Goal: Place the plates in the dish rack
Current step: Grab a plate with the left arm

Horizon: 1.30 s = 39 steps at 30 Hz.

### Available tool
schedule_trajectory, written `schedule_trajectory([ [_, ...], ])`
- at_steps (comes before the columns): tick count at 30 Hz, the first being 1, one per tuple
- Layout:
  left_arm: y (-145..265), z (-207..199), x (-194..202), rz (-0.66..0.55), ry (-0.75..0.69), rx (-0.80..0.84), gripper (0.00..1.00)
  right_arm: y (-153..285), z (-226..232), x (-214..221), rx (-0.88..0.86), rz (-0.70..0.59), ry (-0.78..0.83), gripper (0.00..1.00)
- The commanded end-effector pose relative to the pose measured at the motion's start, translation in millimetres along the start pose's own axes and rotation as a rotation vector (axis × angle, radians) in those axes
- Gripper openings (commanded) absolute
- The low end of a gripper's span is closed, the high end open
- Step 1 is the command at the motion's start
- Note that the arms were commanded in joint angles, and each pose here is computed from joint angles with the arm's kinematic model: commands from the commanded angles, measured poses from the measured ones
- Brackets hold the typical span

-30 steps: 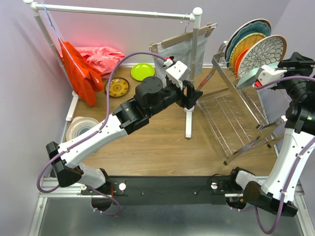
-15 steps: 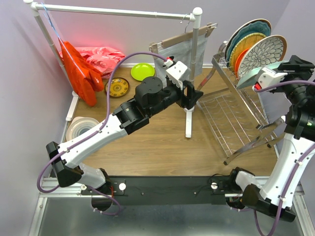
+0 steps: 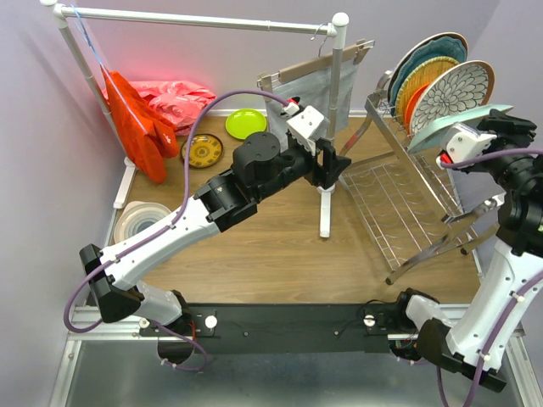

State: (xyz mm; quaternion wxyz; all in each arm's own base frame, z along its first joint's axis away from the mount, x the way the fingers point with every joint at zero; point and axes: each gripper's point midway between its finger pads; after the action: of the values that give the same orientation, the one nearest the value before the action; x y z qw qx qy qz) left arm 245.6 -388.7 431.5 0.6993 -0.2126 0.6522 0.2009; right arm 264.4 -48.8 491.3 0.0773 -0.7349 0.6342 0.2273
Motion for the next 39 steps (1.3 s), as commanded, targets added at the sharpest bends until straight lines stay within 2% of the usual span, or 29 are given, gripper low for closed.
schedule_trajectory([
  [1,0,-3,-5,-0.029,-0.017,0.019,0.71,20,28,-26,-0.106,-0.067,-0.107,0.63],
  [6,4,-2,-7,-0.034,-0.026,0.018,0.71,37,34,-40,-0.116,-0.077,-0.16,0.65],
  [9,10,1,-10,-0.033,-0.035,0.007,0.71,52,33,-64,-0.121,-0.139,-0.175,0.66],
  [12,21,6,-10,-0.024,-0.033,-0.023,0.71,67,45,-97,-0.187,-0.257,-0.234,0.73],
  [13,30,8,-14,-0.036,-0.026,-0.034,0.71,76,50,-120,-0.227,-0.354,-0.282,0.74],
  [15,38,14,2,0.0,-0.015,-0.07,0.71,84,60,-141,-0.29,-0.449,-0.359,0.8],
  [16,49,16,-2,-0.015,0.002,-0.083,0.71,87,67,-148,-0.34,-0.487,-0.435,0.83],
  [17,54,20,3,-0.008,0.011,-0.109,0.71,95,73,-165,-0.401,-0.577,-0.467,0.83],
  [18,57,22,18,0.021,0.018,-0.121,0.71,96,74,-169,-0.423,-0.604,-0.497,0.84],
  [20,71,30,18,0.008,0.056,-0.166,0.71,103,78,-181,-0.501,-0.663,-0.601,0.85],
  [21,74,34,29,0.029,0.067,-0.187,0.71,102,73,-183,-0.505,-0.684,-0.601,0.85],
  [22,80,36,28,0.022,0.081,-0.201,0.71,104,74,-185,-0.551,-0.684,-0.682,0.85],
  [24,84,44,43,0.044,0.114,-0.245,0.71,103,73,-187,-0.61,-0.727,-0.706,0.85],
  [25,87,47,45,0.047,0.124,-0.259,0.71,104,76,-187,-0.667,-0.719,-0.786,0.85],
  [29,92,58,65,0.091,0.157,-0.319,0.71,94,78,-178,-0.704,-0.704,-0.831,0.86],
  [35,103,78,83,0.125,0.19,-0.442,0.71,79,68,-167,-0.705,-0.694,-0.815,0.86],
  [36,106,80,88,0.135,0.195,-0.457,0.71,77,58,-169,-0.677,-0.708,-0.747,0.86],
  [38,112,87,92,0.141,0.217,-0.495,0.71,75,34,-175,-0.609,-0.699,-0.736,0.86],
  [39,115,89,96,0.149,0.221,-0.51,0.71,60,21,-167,-0.599,-0.691,-0.759,0.86],
])
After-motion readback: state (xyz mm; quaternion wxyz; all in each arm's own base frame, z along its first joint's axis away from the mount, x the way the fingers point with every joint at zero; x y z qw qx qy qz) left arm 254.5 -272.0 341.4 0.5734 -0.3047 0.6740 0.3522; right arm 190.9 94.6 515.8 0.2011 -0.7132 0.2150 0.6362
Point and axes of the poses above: each gripper's point midway between its finger pads, its own y axis back along the fingers, its own z axis along the line the jaws close on, x = y × z, and after that the axes turned 12 degrees about -y, right-handed
